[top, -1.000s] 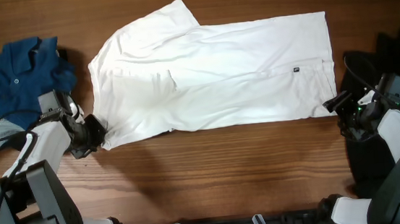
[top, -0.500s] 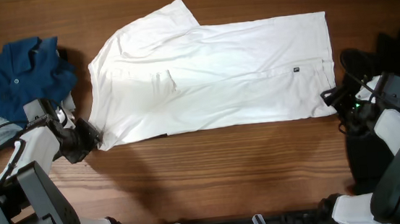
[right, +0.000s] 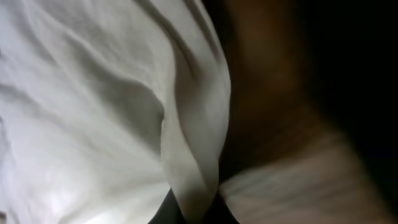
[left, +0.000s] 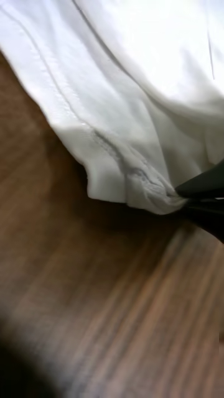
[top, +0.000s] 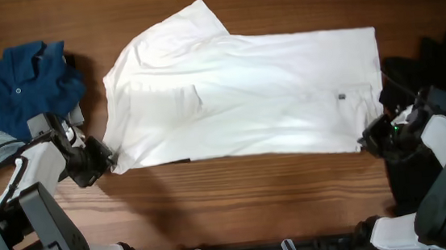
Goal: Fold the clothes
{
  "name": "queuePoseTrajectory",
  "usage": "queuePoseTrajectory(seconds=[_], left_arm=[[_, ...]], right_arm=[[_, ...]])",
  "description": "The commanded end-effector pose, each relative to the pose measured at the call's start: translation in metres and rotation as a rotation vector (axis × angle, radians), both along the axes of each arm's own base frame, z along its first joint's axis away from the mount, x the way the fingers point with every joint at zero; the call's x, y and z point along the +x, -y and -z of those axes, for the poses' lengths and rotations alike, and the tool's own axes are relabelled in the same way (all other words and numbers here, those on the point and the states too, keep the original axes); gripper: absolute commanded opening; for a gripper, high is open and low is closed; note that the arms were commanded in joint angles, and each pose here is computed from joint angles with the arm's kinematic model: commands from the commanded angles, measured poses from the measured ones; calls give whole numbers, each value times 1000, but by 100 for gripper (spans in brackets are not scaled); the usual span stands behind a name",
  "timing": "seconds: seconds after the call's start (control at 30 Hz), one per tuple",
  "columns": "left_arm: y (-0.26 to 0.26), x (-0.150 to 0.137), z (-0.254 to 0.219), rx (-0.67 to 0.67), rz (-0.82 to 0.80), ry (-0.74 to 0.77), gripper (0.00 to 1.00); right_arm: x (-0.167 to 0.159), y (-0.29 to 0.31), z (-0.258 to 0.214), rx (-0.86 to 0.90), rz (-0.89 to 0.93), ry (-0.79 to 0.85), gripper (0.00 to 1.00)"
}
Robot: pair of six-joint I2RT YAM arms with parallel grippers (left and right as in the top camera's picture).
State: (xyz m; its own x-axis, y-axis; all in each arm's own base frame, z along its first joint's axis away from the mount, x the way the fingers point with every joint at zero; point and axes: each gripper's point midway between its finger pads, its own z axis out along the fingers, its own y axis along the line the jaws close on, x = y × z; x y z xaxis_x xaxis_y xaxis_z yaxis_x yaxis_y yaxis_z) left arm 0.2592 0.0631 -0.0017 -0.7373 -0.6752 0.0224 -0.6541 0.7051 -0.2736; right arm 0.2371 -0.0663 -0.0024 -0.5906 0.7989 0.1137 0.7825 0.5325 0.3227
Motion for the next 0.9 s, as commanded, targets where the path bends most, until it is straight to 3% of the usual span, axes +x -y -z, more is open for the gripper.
queuePoseTrajectory(seconds=[0.0,0.17,0.2,0.27,0.3,0.33,0.37,0.47,0.57,0.73,0.87], left_arm=[[-22,2,-20,81,-41,43,4],[-36,-10,-37,117,-99,50,4],[-40,-13,-39,138,-119,41,4],[-43,-14,-43,158,-130,47,7],[-43,-14,-46,161,-131,55,13],[-43,-14,-48,163,-131,59,16],[-43,-14,-50,165,-131,66,27],[-39,-10,-65,151,-127,96,38],[-37,-2,-88,150,-112,149,43],[14,60,-151,141,210,450,55],[78,119,-187,204,466,675,56]], right_arm=[[-17,26,-15,-147,53,-76,4],[-34,30,-15,-190,46,-152,4],[-35,31,-15,-196,46,-155,10],[-34,30,-15,-193,43,-150,34],[-31,32,-16,-199,42,-141,46],[-28,34,-18,-205,42,-131,51],[-24,37,-22,-211,44,-119,54],[-3,43,-42,-213,43,-57,56],[39,36,-78,-140,-34,129,56],[82,30,-124,-110,-97,315,56],[93,21,-133,-122,-134,349,57]])
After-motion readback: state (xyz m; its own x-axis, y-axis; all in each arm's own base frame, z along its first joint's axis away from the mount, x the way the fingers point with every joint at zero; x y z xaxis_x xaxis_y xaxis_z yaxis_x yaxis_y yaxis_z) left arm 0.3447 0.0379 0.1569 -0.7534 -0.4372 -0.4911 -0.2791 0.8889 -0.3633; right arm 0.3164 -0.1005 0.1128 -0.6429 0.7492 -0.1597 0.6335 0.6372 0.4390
